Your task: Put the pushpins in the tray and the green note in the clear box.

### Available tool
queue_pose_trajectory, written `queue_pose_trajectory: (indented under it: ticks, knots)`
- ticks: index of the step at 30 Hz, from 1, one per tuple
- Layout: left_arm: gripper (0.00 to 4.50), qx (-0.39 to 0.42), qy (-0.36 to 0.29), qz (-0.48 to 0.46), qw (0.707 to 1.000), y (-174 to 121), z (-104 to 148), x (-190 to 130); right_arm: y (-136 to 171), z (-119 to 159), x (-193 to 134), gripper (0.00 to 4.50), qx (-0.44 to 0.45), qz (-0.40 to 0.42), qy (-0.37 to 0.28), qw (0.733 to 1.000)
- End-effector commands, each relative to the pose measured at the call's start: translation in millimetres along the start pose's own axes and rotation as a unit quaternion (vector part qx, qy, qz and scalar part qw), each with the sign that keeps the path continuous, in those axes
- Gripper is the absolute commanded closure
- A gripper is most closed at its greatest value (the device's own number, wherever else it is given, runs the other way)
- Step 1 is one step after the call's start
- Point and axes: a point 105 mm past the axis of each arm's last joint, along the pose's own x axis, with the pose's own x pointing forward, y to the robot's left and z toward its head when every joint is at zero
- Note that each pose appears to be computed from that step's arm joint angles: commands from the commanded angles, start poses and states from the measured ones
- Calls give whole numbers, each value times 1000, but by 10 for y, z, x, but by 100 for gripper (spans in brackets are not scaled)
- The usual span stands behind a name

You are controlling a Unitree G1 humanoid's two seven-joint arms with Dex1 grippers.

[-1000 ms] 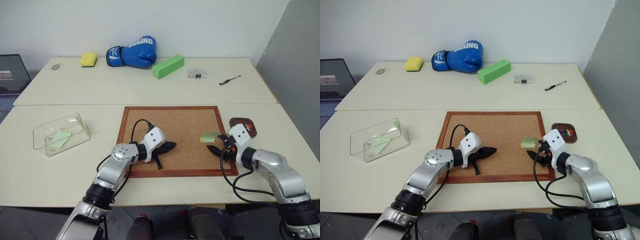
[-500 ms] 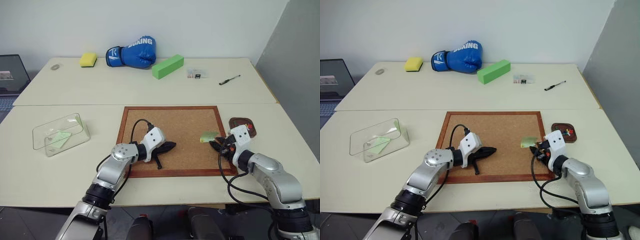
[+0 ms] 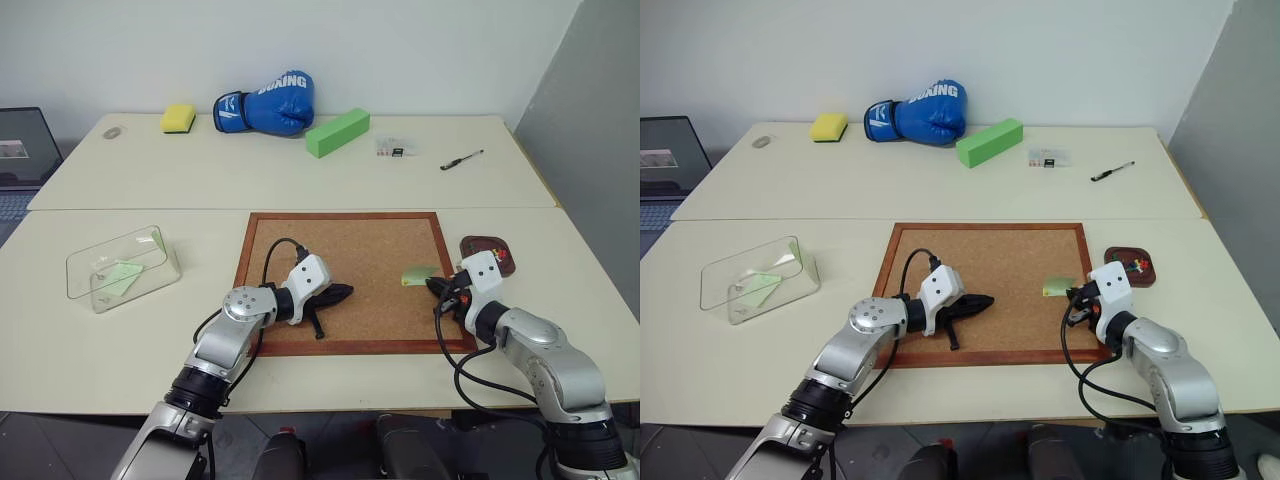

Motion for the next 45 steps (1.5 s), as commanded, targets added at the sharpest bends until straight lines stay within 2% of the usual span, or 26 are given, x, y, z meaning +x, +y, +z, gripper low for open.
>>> queue_pose_trajectory:
  ticks: [1, 11, 17, 21, 25, 34, 44, 45]
  knots:
    - [450, -43, 69, -2, 997, -78, -396, -31, 130, 362, -56, 450, -30, 23, -60, 998]
    - [450, -45, 70, -2, 997, -84, -409, -31, 82, 454, -161, 450, -38, 19, -63, 997]
    - [450, -46, 69, -3, 997, -89, -408, -22, -274, 532, -387, 450, -46, -36, -61, 996]
    - [450, -46, 69, -4, 997, -92, -408, -18, -317, 508, -439, 450, -42, -41, -56, 997]
    - [450, -46, 68, -4, 997, -92, -398, -7, -628, 467, -472, 450, -56, -108, -42, 992]
    - [450, -45, 66, -7, 997, -88, -380, 22, -1224, 347, -273, 450, -128, -181, 20, 975]
    - [450, -45, 64, -7, 997, -103, -362, 37, -1390, 286, -41, 450, -131, -173, 34, 976]
    - [450, -45, 64, -7, 997, -105, -362, 38, -1398, 278, -32, 427, -129, -172, 35, 976]
